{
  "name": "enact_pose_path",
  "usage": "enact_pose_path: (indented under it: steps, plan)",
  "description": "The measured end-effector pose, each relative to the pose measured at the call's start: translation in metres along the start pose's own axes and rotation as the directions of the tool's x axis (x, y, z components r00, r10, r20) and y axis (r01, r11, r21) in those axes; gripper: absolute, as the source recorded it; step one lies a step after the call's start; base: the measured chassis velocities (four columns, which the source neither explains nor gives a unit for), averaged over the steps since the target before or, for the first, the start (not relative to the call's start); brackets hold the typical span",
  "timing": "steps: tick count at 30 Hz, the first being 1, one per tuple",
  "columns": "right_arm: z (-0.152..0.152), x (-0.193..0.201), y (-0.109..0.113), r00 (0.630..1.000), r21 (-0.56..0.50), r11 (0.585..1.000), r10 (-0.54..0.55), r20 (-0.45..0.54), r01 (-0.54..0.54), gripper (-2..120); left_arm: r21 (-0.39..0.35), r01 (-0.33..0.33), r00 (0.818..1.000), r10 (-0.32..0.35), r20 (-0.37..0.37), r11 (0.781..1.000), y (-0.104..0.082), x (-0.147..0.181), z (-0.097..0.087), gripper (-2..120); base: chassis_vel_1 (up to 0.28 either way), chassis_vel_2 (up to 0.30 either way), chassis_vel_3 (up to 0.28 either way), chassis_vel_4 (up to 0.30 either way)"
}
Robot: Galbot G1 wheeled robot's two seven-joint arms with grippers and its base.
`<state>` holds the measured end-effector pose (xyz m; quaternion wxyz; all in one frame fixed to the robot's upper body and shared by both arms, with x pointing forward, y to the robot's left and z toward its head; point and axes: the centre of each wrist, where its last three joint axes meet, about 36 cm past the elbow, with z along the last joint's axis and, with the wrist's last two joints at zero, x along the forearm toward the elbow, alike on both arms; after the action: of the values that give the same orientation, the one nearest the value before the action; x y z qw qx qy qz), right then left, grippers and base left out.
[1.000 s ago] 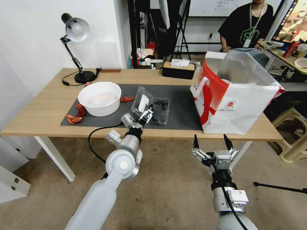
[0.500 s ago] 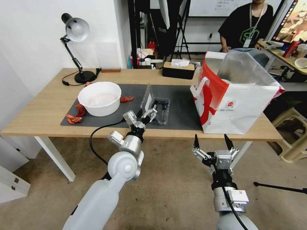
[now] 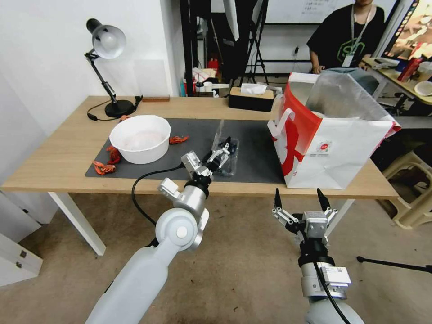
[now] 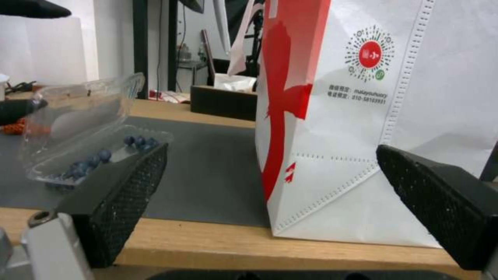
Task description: Close the takeout container lid, then place the container into the takeout bag.
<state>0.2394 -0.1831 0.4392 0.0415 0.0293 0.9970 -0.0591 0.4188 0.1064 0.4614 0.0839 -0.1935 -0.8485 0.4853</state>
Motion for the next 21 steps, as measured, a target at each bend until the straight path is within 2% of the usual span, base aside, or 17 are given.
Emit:
enact_pose_path:
  steps: [6,12,21]
  plan:
    - [-0.001,-0.001,0.001,1.000,-0.016,1.000,0.001,-0.001,-0.001,100,0.091,0.049,0.997,-0.043,-0.059,0.995,-0.009,-0.007,-0.004,100,0.000,0.000,0.000,0.000]
    - [-0.003,-0.001,0.002,1.000,-0.029,1.000,-0.001,-0.004,0.001,100,0.134,0.079,0.994,-0.068,-0.091,0.988,-0.013,-0.012,-0.006,99,0.000,0.000,0.000,0.000]
    - [-0.010,-0.011,0.002,1.000,-0.082,0.997,-0.013,-0.012,0.012,100,0.129,0.139,0.983,-0.121,-0.138,0.982,-0.011,-0.020,-0.003,98,0.000,0.000,0.000,0.000]
